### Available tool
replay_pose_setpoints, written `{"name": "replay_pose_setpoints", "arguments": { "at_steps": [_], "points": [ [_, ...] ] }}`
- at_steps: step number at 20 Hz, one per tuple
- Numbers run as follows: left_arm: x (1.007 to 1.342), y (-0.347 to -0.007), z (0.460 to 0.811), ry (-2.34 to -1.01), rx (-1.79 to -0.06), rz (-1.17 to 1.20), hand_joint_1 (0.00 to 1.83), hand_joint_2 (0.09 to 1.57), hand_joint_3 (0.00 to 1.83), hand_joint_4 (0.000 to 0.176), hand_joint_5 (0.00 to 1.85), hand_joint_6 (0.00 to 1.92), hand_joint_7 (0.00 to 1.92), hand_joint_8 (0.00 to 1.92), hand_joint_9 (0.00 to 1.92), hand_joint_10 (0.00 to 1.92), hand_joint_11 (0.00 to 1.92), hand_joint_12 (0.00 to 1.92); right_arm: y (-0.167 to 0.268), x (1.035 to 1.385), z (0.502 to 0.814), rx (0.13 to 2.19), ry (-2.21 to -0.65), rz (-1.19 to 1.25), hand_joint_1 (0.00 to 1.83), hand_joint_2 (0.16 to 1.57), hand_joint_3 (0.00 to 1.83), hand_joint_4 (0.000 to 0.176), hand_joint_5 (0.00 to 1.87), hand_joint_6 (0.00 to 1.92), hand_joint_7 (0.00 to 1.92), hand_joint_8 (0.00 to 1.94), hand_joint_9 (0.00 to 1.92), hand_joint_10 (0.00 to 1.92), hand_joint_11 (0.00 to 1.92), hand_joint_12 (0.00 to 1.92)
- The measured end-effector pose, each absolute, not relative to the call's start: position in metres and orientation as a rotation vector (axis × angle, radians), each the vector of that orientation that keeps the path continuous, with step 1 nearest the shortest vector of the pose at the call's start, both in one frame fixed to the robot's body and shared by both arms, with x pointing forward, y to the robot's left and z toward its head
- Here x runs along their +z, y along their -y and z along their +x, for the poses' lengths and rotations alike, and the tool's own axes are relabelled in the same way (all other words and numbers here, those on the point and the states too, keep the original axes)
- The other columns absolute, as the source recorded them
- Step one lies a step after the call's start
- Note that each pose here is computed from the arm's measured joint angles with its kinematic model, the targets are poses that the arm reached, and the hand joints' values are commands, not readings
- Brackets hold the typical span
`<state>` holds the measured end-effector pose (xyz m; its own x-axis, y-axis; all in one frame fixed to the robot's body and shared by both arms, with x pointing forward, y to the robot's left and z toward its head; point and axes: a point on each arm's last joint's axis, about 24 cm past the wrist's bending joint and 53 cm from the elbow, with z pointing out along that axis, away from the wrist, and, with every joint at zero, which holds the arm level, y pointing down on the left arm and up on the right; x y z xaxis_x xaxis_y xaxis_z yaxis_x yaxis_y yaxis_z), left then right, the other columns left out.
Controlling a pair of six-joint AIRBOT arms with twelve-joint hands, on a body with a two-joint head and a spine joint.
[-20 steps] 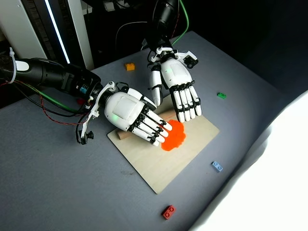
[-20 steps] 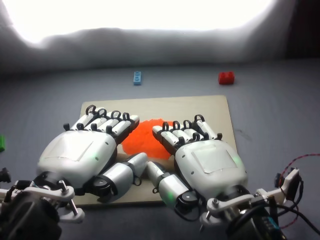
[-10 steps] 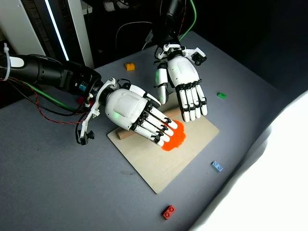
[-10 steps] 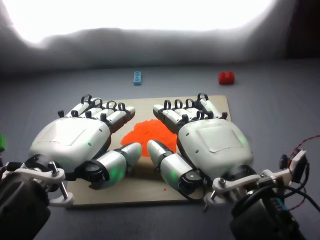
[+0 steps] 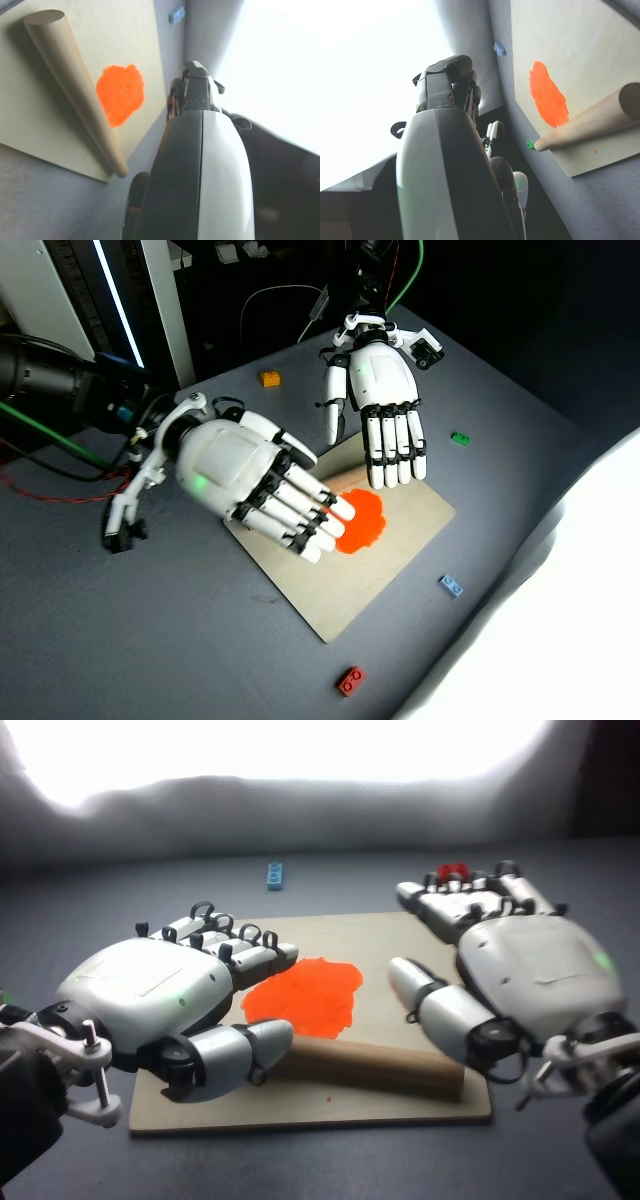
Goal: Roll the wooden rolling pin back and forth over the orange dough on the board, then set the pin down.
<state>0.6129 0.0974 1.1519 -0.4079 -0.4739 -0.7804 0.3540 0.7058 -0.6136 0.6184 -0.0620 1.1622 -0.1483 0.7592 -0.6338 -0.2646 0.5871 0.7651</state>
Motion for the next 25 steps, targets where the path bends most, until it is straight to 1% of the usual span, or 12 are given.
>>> {"name": "replay_pose_setpoints", "arguments": {
  "at_steps": [3,6,8,12,18,25],
  "points": [
    [1.164,-0.093,0.604,-1.785,-0.892,-0.013,0.00,1.53,0.00,0.000,0.20,0.00,0.23,0.00,0.17,0.00,0.00,0.18,0.081,1.179,0.612,0.948,-1.455,0.443,0.00,1.57,0.02,0.000,0.31,0.01,0.36,0.00,0.33,0.01,0.00,0.77],
    [1.187,-0.090,0.604,-1.757,-0.889,0.040,0.00,1.53,0.00,0.000,0.20,0.00,0.23,0.00,0.17,0.00,0.00,0.17,0.101,1.194,0.606,0.956,-1.435,0.472,0.00,1.57,0.02,0.000,0.31,0.01,0.36,0.00,0.33,0.01,0.00,0.77],
    [1.200,-0.081,0.605,-1.741,-0.905,0.070,0.00,1.53,0.00,0.000,0.20,0.00,0.23,0.00,0.17,0.00,0.00,0.17,0.115,1.203,0.605,0.948,-1.419,0.486,0.00,1.57,0.02,0.000,0.31,0.01,0.36,0.00,0.33,0.01,0.00,0.77],
    [1.216,-0.069,0.603,-1.735,-0.936,0.111,0.00,1.53,0.00,0.000,0.20,0.00,0.23,0.00,0.17,0.00,0.00,0.17,0.135,1.210,0.602,0.947,-1.395,0.530,0.00,1.57,0.02,0.000,0.31,0.01,0.36,0.00,0.33,0.01,0.00,0.77],
    [1.232,-0.059,0.602,-1.725,-0.973,0.128,0.00,1.53,0.00,0.000,0.20,0.00,0.23,0.00,0.18,0.00,0.00,0.17,0.137,1.216,0.601,0.966,-1.350,0.559,0.00,1.57,0.02,0.000,0.31,0.01,0.36,0.00,0.33,0.01,0.00,0.76],
    [1.236,-0.054,0.598,-1.723,-1.001,0.116,0.00,1.53,0.00,0.000,0.20,0.00,0.23,0.00,0.18,0.00,0.00,0.17,0.135,1.226,0.606,0.988,-1.311,0.570,0.00,1.57,0.02,0.000,0.31,0.01,0.36,0.00,0.33,0.01,0.00,0.76]
  ]
}}
